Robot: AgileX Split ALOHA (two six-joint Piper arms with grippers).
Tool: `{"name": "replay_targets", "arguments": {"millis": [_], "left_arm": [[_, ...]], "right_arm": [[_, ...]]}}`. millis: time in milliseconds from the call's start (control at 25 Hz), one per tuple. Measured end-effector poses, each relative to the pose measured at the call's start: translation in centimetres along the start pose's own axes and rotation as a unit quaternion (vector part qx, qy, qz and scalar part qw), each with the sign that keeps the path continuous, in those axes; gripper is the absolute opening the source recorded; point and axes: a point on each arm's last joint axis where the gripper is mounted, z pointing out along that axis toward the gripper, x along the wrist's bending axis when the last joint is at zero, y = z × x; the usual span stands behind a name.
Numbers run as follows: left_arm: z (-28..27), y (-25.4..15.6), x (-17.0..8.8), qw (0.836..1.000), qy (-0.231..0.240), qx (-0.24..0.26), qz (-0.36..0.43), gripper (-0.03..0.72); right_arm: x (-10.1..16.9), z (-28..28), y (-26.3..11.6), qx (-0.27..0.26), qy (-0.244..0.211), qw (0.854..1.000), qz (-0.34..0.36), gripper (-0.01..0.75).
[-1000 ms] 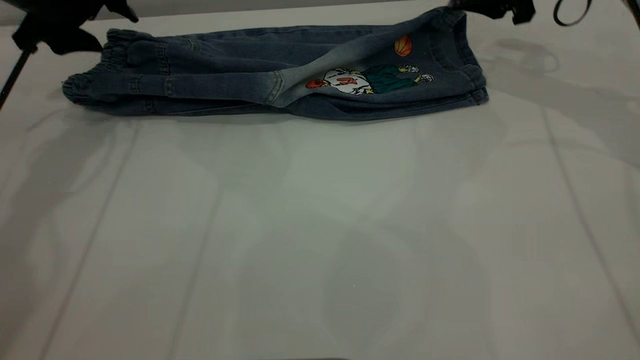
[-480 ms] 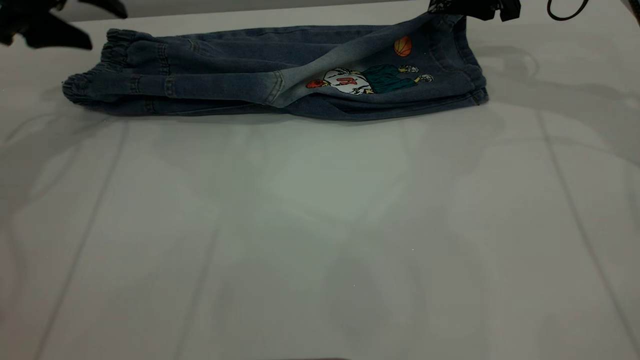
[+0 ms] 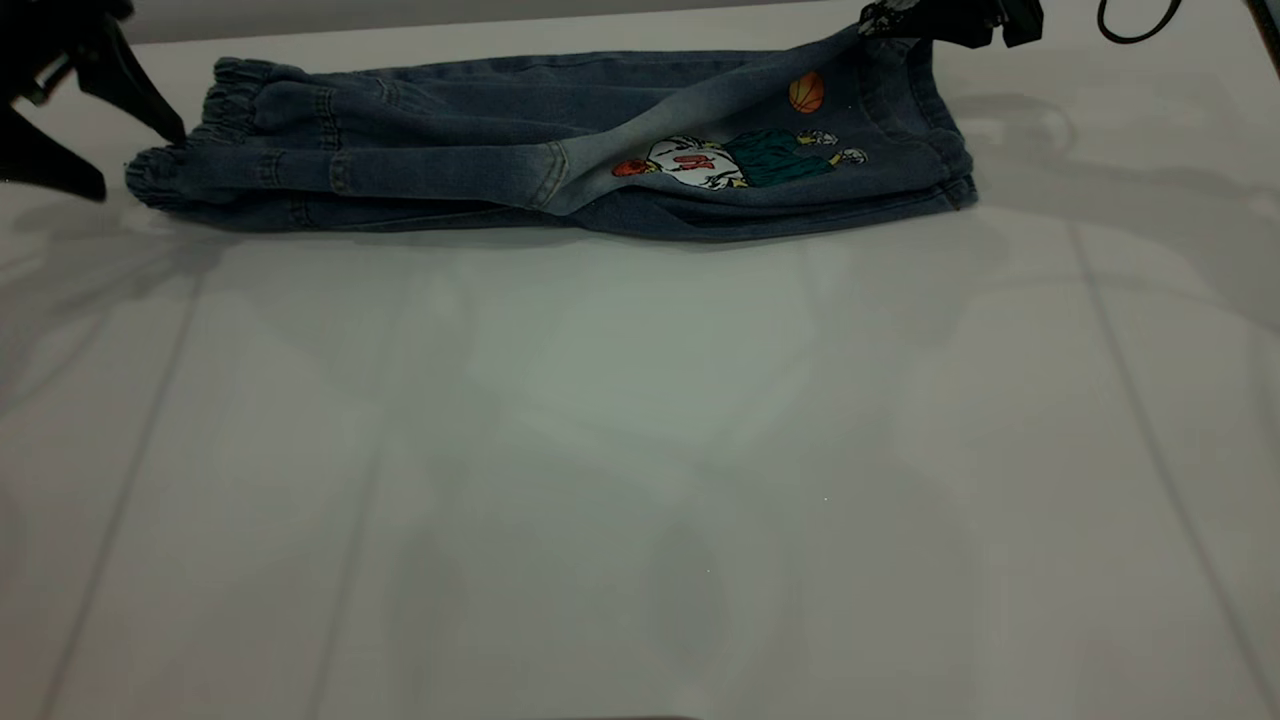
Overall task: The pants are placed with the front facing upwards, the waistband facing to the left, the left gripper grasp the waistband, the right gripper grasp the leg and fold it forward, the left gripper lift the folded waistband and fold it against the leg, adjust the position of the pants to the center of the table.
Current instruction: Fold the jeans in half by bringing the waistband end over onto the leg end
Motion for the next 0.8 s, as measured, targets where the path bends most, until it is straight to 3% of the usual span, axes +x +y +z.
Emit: {"name": "replay_targets", "arguments": {"millis": [360, 800], "left_arm": [[3.8, -1.0, 1.7, 0.998, 0.012, 0.005, -0.056, 0.511], [3.6, -1.2, 1.0, 0.999, -0.019, 0.026, -0.036, 0.511]], "right_arm": [[0.0, 0.0, 0.0, 0.001, -0.002, 1.000, -0.003, 0.508], [-0.1, 0.0, 0.0, 0.000, -0.004, 1.000, -0.003, 0.508]]}}
